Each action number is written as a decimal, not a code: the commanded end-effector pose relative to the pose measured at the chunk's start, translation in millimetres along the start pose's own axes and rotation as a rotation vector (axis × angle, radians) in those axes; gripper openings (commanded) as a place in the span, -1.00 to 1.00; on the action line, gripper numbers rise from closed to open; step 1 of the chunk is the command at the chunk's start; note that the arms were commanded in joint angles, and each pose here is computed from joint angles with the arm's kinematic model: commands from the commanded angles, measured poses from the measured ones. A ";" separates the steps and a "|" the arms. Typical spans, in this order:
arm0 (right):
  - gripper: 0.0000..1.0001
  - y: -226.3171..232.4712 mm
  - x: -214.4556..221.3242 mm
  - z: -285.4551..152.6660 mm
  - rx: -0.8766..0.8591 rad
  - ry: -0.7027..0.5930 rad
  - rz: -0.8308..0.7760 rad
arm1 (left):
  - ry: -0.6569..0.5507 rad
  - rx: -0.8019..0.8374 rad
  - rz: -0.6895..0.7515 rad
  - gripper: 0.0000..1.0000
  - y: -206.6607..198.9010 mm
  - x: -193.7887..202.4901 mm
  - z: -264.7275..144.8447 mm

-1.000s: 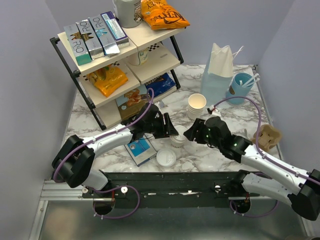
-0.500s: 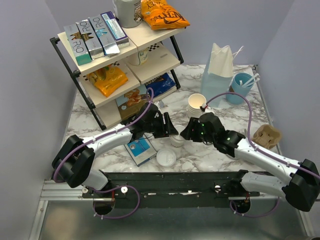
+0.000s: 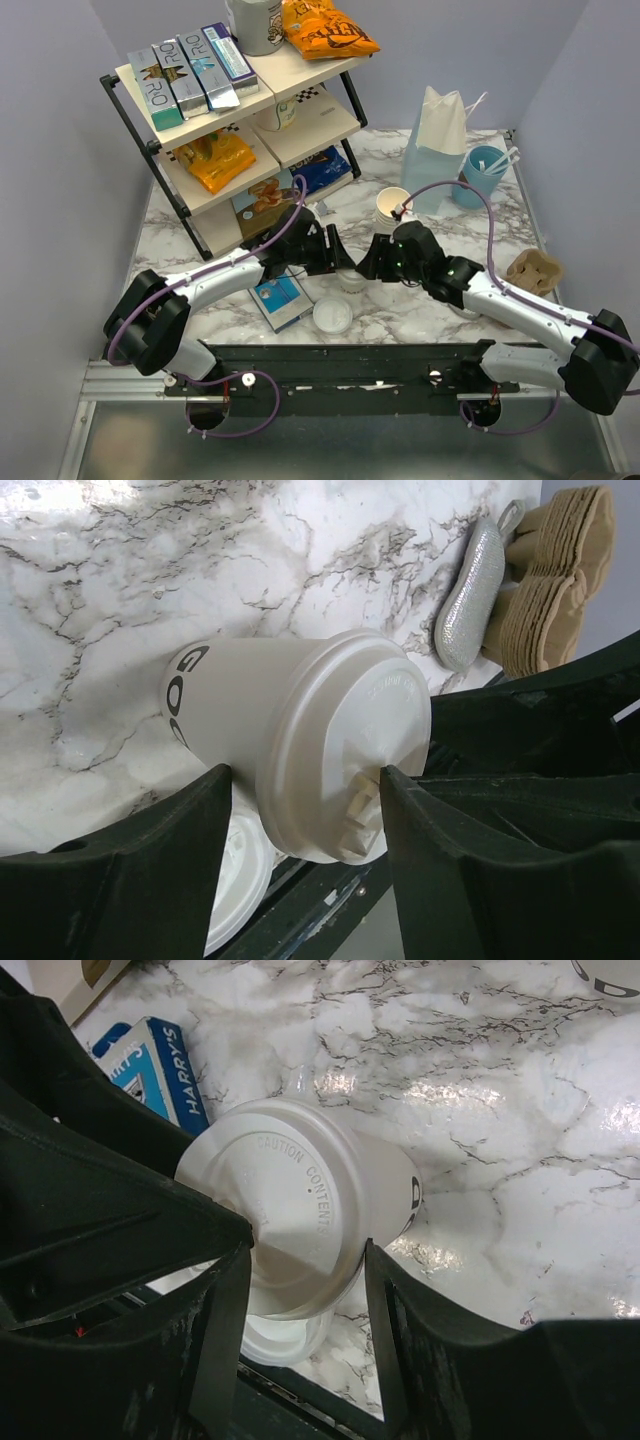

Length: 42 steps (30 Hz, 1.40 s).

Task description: Pack the takeout coffee

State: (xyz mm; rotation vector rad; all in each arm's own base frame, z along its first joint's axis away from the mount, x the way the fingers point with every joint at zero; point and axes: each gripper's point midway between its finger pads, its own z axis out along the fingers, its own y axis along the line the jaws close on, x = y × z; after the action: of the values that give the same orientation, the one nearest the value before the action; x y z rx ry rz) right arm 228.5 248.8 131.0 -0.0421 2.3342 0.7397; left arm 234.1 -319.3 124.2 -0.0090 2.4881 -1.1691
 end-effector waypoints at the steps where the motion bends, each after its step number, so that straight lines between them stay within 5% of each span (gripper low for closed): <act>1: 0.15 -4.1 -1.8 4.3 0.043 0.016 -0.001 | -0.014 -0.019 0.018 0.23 4.4 -0.9 -0.3; 8: 0.10 -30.7 15.2 13.6 0.146 0.045 0.018 | -0.007 -0.058 -0.016 -0.11 28.2 7.8 2.2; 20: -0.07 -60.9 36.3 25.0 0.140 -0.035 -0.006 | 0.023 -0.113 -0.042 -0.11 63.6 30.1 7.2; 26: 0.01 -74.0 46.3 21.4 0.228 0.014 0.053 | 0.052 -0.149 -0.071 0.10 76.3 39.6 9.8; 30: 0.15 -58.5 28.3 12.7 0.212 -0.004 0.059 | 0.035 -0.087 -0.052 0.36 55.3 27.5 9.9; 36: 0.26 -23.7 -11.6 0.2 0.146 -0.068 0.073 | -0.012 -0.028 -0.021 0.40 21.1 0.9 6.2; 42: 0.45 -16.8 -24.6 -5.0 0.147 -0.090 0.074 | -0.068 -0.037 0.009 0.76 8.9 -14.6 -6.8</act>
State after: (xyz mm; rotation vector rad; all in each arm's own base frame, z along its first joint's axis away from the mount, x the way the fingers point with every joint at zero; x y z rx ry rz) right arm 245.1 236.3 137.5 0.1238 2.2984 0.6550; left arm 244.8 -310.8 114.1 -0.0680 2.4594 -1.1583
